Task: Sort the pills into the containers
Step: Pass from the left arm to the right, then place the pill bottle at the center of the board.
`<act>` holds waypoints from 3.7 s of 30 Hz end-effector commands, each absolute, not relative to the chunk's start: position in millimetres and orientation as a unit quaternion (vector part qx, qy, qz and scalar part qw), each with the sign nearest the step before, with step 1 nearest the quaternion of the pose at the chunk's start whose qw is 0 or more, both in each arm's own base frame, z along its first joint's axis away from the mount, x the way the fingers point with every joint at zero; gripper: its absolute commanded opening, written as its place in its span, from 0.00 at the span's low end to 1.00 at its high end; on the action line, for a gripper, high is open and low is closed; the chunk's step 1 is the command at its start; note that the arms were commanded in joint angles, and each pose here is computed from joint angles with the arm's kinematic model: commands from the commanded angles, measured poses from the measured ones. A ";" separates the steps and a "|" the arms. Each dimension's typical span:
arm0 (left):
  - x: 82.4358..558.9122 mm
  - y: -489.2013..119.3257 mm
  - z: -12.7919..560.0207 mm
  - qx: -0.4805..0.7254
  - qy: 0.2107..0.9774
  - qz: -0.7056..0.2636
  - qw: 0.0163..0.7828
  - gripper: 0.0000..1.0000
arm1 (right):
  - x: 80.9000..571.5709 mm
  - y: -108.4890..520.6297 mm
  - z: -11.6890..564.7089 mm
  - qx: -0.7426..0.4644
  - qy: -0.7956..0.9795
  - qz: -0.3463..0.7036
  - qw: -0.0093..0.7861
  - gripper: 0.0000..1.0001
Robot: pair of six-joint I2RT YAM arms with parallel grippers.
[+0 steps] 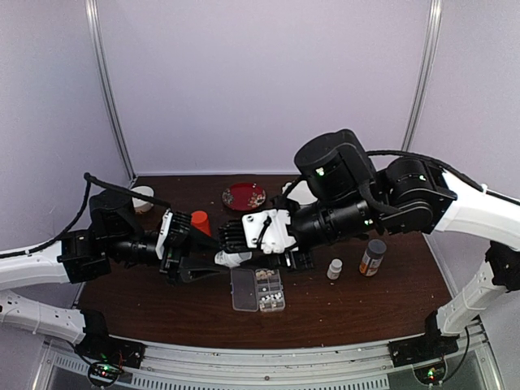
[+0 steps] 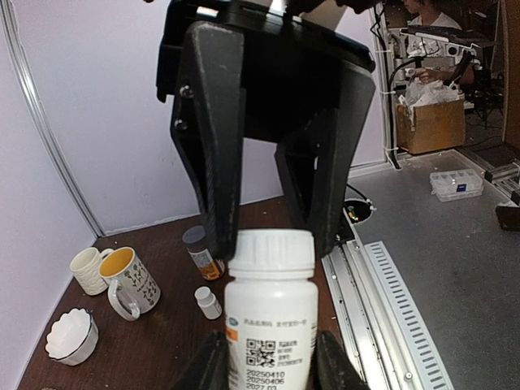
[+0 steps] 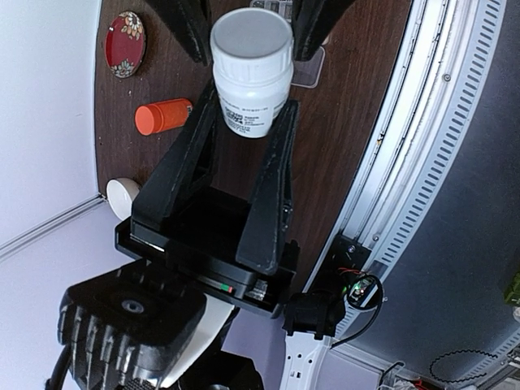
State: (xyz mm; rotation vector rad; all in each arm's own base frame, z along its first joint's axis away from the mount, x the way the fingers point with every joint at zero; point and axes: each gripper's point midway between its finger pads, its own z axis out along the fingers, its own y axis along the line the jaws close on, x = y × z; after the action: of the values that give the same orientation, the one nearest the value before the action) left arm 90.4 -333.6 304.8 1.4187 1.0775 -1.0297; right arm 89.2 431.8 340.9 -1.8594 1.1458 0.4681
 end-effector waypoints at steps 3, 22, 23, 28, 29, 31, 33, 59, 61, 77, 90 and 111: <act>86.8 -334.3 331.9 0.586 0.416 -0.437 0.542 0.00 | 92.4 437.8 352.0 -0.739 0.461 0.182 0.456 0.35; 99.9 -326.3 340.2 0.560 0.424 -0.404 0.586 0.00 | 96.3 440.6 343.8 -0.687 0.525 0.216 0.453 0.08; 103.1 -324.6 341.9 0.557 0.425 -0.394 0.595 0.00 | 97.4 440.0 341.7 -0.678 0.536 0.221 0.453 0.06; 113.1 -319.6 349.1 0.547 0.428 -0.361 0.622 0.00 | 102.8 438.7 335.1 -0.617 0.594 0.259 0.446 0.05; 114.4 -319.6 348.5 0.546 0.430 -0.357 0.624 0.00 | 102.2 439.2 334.2 -0.607 0.604 0.270 0.441 0.05; 117.2 -319.7 347.3 0.544 0.435 -0.351 0.626 0.00 | 100.7 439.6 329.5 -0.594 0.620 0.283 0.427 0.08; 118.1 -320.5 345.8 0.544 0.436 -0.349 0.626 0.00 | 98.8 439.5 325.5 -0.588 0.630 0.291 0.416 0.08; 157.6 -298.4 321.3 0.437 0.534 -0.311 0.654 0.97 | 138.7 356.3 256.6 -0.536 0.730 0.208 0.369 0.06; 182.4 -280.7 316.0 0.371 0.588 -0.276 0.663 0.98 | 148.1 335.8 233.0 -0.515 0.765 0.180 0.343 0.06; 302.3 -199.3 228.1 0.123 0.865 -0.107 0.475 0.98 | 261.8 278.6 147.1 -0.365 0.891 0.067 0.262 0.07; 327.0 -209.9 187.9 0.143 0.899 -0.071 0.407 0.98 | 325.8 316.9 118.9 -0.390 0.892 0.010 0.226 0.10; 372.4 -214.7 149.6 0.127 0.934 -0.060 0.327 0.98 | 357.5 343.0 84.7 -0.415 0.891 -0.004 0.187 0.66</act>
State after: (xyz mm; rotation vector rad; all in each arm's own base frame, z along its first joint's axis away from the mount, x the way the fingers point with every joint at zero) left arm 362.9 -208.8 144.3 0.3337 2.4426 -0.1216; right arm 351.8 343.3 76.8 -1.1679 2.5132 -0.0025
